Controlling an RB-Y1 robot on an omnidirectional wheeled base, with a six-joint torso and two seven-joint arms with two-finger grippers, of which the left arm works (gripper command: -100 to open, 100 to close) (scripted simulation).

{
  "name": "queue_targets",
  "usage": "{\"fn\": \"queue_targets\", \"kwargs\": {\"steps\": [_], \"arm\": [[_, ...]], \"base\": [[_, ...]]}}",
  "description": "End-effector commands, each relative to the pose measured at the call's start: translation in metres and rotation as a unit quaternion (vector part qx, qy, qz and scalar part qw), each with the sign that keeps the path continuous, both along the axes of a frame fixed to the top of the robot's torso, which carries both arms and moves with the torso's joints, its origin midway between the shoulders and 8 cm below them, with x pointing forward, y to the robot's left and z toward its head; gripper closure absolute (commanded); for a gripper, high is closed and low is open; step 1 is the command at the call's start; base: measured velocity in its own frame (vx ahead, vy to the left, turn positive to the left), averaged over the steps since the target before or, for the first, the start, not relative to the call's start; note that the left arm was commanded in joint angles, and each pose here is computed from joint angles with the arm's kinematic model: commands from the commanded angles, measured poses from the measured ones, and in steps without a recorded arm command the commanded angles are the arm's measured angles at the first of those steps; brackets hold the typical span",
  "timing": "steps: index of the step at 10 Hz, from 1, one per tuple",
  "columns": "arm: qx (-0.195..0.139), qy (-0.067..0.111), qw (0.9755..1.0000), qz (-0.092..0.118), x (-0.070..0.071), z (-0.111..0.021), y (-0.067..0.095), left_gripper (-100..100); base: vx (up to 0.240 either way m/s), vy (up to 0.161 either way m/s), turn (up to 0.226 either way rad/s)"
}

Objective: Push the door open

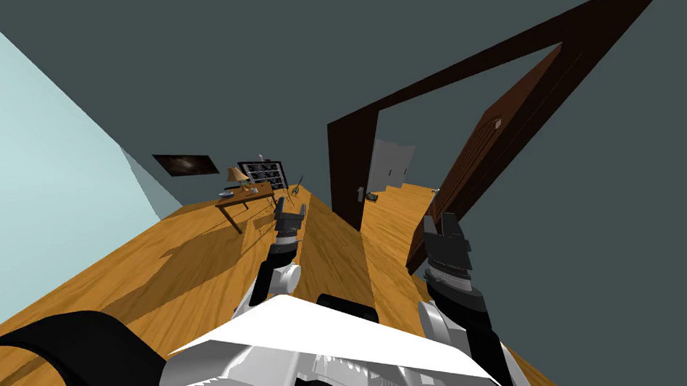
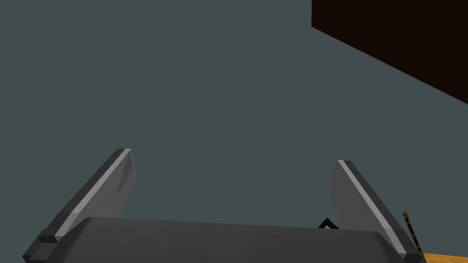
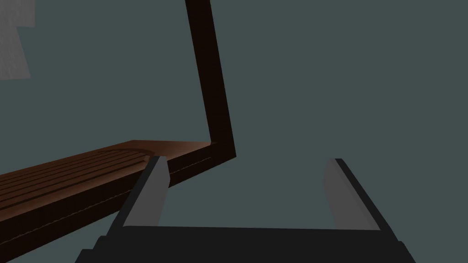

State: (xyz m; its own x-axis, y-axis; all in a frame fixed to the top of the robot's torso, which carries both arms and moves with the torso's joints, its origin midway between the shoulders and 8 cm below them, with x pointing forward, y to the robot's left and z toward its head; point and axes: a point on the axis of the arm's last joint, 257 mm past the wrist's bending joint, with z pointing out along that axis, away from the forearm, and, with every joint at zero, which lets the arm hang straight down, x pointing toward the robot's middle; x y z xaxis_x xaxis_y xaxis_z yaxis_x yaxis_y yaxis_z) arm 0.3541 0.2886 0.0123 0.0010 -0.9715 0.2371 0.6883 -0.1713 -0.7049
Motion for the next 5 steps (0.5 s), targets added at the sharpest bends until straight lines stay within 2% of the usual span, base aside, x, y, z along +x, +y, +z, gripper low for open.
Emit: {"fn": "queue_targets", "kwargs": {"steps": [1,5], "arm": [[0.004,0.01,0.9999,-0.007,0.01,-0.009,-0.004,-100],[0.01,0.029,0.9993,-0.02,0.029,-0.028,-0.013,-100]], "base": [[0.128,0.077,-0.1],[0.084,0.011,-0.035]]}}
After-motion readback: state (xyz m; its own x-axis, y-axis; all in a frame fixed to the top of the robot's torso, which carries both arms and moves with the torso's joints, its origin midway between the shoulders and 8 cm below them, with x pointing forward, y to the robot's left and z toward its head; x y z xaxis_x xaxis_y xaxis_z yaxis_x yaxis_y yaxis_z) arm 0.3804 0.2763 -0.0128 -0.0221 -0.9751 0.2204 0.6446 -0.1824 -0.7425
